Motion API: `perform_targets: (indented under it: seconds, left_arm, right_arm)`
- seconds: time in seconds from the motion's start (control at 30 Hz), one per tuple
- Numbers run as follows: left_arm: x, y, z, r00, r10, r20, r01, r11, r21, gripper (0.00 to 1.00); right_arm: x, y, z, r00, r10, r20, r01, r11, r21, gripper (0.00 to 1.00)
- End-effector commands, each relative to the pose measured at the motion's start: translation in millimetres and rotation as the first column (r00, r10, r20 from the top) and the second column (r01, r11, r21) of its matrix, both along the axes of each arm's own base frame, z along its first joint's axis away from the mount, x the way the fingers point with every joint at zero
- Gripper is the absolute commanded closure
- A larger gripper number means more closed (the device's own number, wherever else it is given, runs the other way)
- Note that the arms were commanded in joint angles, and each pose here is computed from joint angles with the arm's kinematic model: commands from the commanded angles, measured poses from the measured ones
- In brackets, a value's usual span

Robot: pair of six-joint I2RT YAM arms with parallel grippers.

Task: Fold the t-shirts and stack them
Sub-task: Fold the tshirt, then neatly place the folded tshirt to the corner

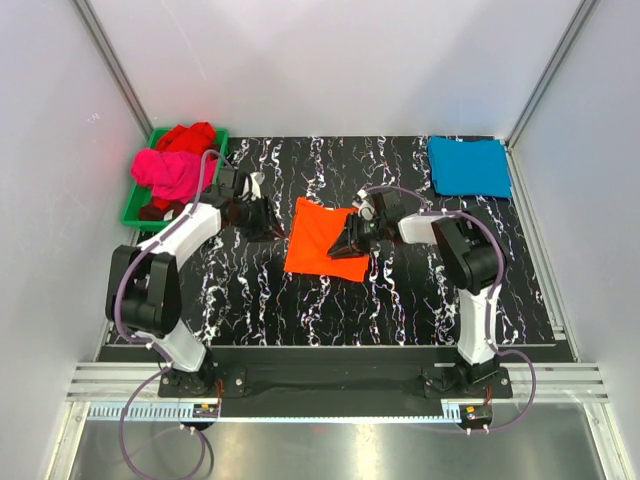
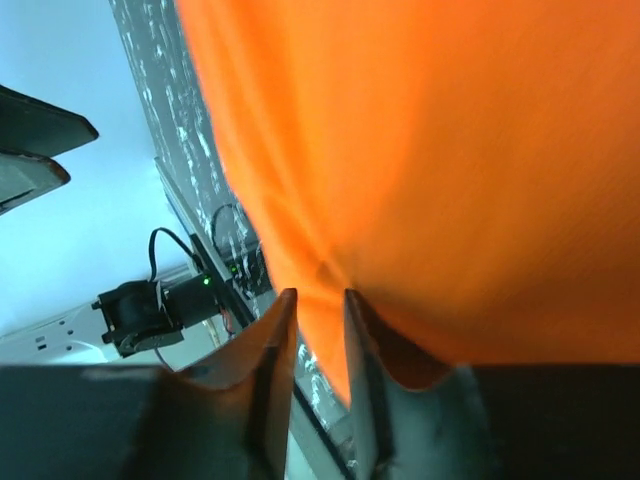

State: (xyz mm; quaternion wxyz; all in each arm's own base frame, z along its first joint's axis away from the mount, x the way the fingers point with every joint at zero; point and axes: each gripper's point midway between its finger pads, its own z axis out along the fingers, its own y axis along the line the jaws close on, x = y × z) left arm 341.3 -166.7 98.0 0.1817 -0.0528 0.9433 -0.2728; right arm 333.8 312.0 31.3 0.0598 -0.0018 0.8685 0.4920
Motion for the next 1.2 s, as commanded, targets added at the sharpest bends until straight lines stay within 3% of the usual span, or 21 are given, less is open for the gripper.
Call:
perform_targets:
  seconds: [0.0,0.03,0.07,0.17,0.2,0.27,0.4,0.63,0.87,1.17]
  left_arm:
    - [-6.6,-9.2,31.1,0.998,-0.024,0.061,0.029,0.997,-0.071,0.56]
    - [-10.7,-10.6,37.0,0.997,-0.026,0.071,0.032,0.996,-0.089,0.56]
    - [-12.5,-12.1,41.3,0.996,-0.031,0.081,0.039,0.994,-0.102,0.56]
    - [-24.4,-16.1,52.8,0.994,-0.048,0.101,0.063,0.987,-0.145,0.55]
    - [-28.5,-16.9,53.9,0.994,-0.051,0.102,0.066,0.985,-0.156,0.55]
    - [-40.8,-21.9,61.3,0.992,-0.061,0.110,0.083,0.974,-0.210,0.54]
    - [-65.0,-31.1,74.3,0.988,-0.094,0.125,0.128,0.942,-0.310,0.53]
    - [-94.3,-25.6,89.7,0.975,-0.111,0.195,0.169,0.934,-0.313,0.51]
    - [-100.6,-14.7,86.3,0.972,-0.124,0.200,0.171,0.956,-0.237,0.50]
    - [-95.9,-14.7,79.9,0.976,-0.128,0.175,0.166,0.960,-0.227,0.50]
  right_arm:
    - [10.6,2.3,67.1,0.990,0.011,0.144,-0.011,1.000,0.004,0.66]
    - [14.9,-1.6,83.7,0.980,-0.004,0.201,0.007,1.000,-0.013,0.62]
    - [10.9,-7.6,85.1,0.983,-0.011,0.182,0.021,0.998,-0.053,0.49]
    - [21.9,-26.8,95.1,0.974,-0.071,0.217,0.104,0.984,-0.143,0.38]
    - [23.9,-31.2,96.7,0.971,-0.084,0.222,0.120,0.981,-0.153,0.24]
    - [31.1,-46.6,92.4,0.964,-0.133,0.231,0.185,0.957,-0.225,0.11]
    - [46.6,-63.2,87.3,0.947,-0.205,0.249,0.275,0.916,-0.292,0.00]
    - [62.6,-90.9,57.8,0.931,-0.265,0.250,0.350,0.843,-0.409,0.01]
    - [66.6,-96.1,24.0,0.938,-0.231,0.259,0.324,0.851,-0.413,0.00]
    - [44.2,-75.4,-28.2,0.968,-0.182,0.175,0.240,0.878,-0.415,0.03]
